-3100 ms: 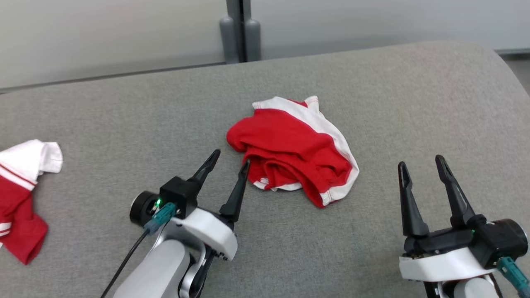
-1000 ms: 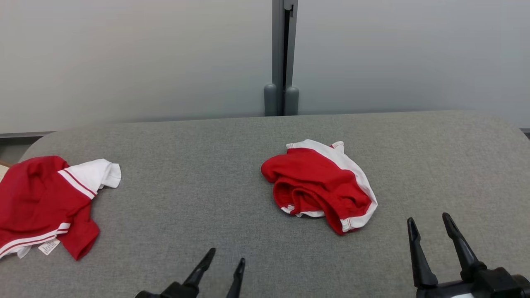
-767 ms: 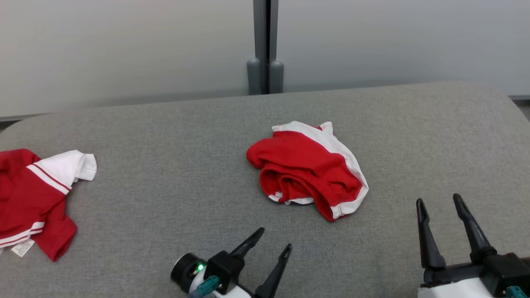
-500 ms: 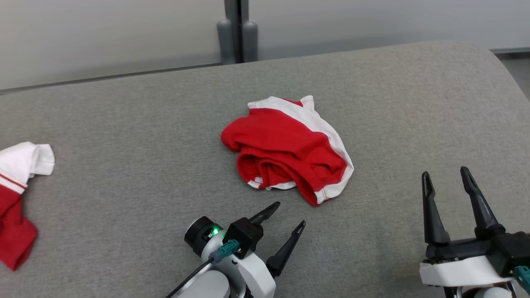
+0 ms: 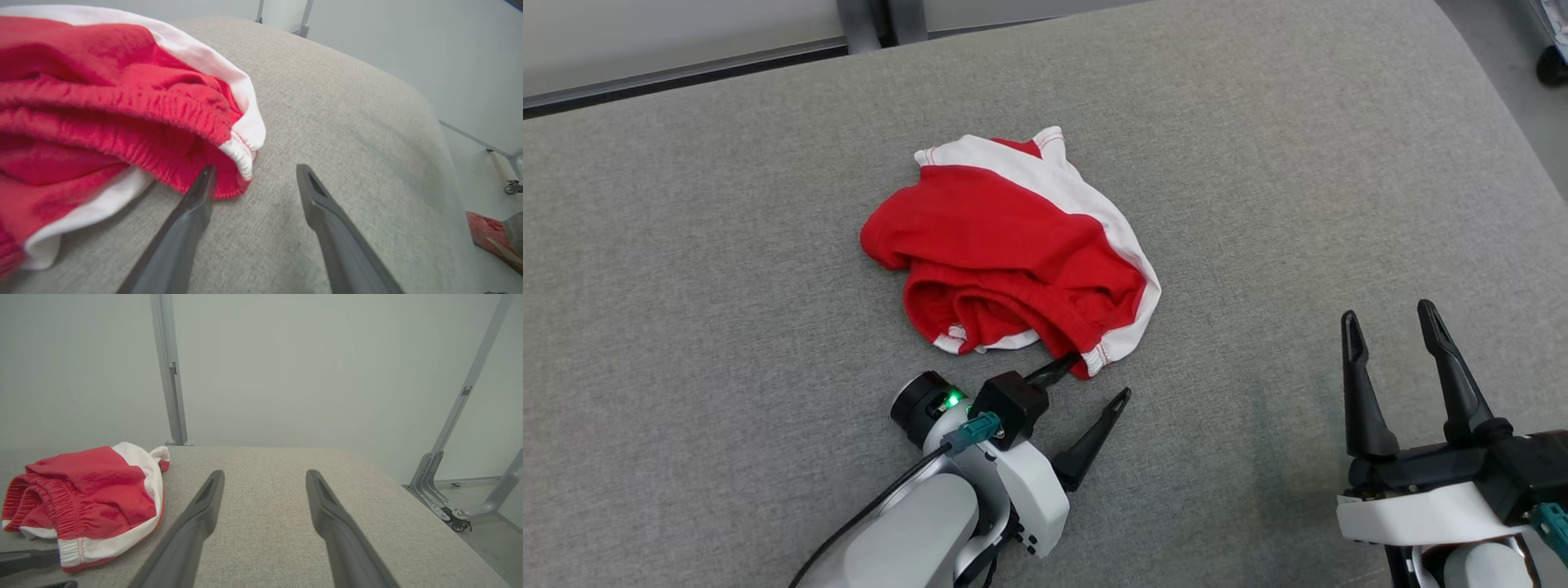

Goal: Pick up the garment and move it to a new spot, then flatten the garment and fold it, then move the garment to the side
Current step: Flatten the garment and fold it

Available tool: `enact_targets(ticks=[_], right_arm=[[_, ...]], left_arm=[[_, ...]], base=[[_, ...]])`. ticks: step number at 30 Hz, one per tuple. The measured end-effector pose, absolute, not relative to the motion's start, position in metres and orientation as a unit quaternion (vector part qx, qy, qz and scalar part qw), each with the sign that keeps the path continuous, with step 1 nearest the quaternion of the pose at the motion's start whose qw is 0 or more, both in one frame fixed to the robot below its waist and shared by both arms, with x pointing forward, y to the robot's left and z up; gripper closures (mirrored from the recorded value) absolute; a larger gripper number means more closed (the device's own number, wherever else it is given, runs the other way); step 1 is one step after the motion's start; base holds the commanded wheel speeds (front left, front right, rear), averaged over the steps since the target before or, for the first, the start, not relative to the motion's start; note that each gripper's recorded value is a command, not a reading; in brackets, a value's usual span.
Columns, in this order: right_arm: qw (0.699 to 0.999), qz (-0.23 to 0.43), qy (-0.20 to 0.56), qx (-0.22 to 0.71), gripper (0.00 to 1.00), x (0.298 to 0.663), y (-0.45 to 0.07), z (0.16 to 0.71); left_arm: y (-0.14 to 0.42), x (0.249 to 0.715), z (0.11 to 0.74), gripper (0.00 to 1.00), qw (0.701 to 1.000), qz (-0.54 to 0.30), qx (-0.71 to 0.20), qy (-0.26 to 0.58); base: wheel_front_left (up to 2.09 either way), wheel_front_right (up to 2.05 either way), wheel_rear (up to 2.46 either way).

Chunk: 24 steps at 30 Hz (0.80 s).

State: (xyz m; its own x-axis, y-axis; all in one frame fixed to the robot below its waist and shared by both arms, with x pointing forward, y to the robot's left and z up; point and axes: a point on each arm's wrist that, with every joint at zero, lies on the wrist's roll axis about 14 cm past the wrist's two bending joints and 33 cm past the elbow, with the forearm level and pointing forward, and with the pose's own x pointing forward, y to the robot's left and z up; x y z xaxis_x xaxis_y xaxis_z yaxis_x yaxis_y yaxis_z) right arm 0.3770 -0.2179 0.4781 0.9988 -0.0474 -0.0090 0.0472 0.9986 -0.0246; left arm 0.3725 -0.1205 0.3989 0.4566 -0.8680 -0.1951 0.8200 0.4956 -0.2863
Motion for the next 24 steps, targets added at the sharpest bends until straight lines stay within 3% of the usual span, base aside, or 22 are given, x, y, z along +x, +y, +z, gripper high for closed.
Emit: enact_targets(ticks=[3, 4, 5, 15, 24], right_arm=[[0.999, -0.032, 0.008, -0.015, 0.00, 0.374, -0.224, 0.477], [0.999, -0.035, 0.008, -0.016, 0.00, 0.374, -0.225, 0.477], [0.999, -0.037, 0.007, -0.017, 0.00, 0.374, -0.227, 0.478], [0.999, -0.044, 0.002, -0.019, 0.00, 0.372, -0.232, 0.481], [1.000, 0.009, 0.005, -0.007, 0.00, 0.386, -0.197, 0.474]], left_arm=[[-0.125, 0.378, 0.402, 0.00, 0.849, -0.499, -0.082, 0.153], [-0.126, 0.378, 0.404, 0.54, 0.848, -0.502, -0.083, 0.149], [-0.127, 0.379, 0.406, 1.00, 0.848, -0.503, -0.084, 0.146], [-0.107, 0.374, 0.432, 1.00, 0.858, -0.493, -0.103, 0.106], [-0.025, 0.382, 0.440, 1.00, 0.906, -0.398, -0.110, 0.093]], base=[[0.00, 0.00, 0.00], [0.00, 0.00, 0.00], [0.00, 0.00, 0.00], [0.00, 0.00, 0.00], [0.00, 0.00, 0.00]])
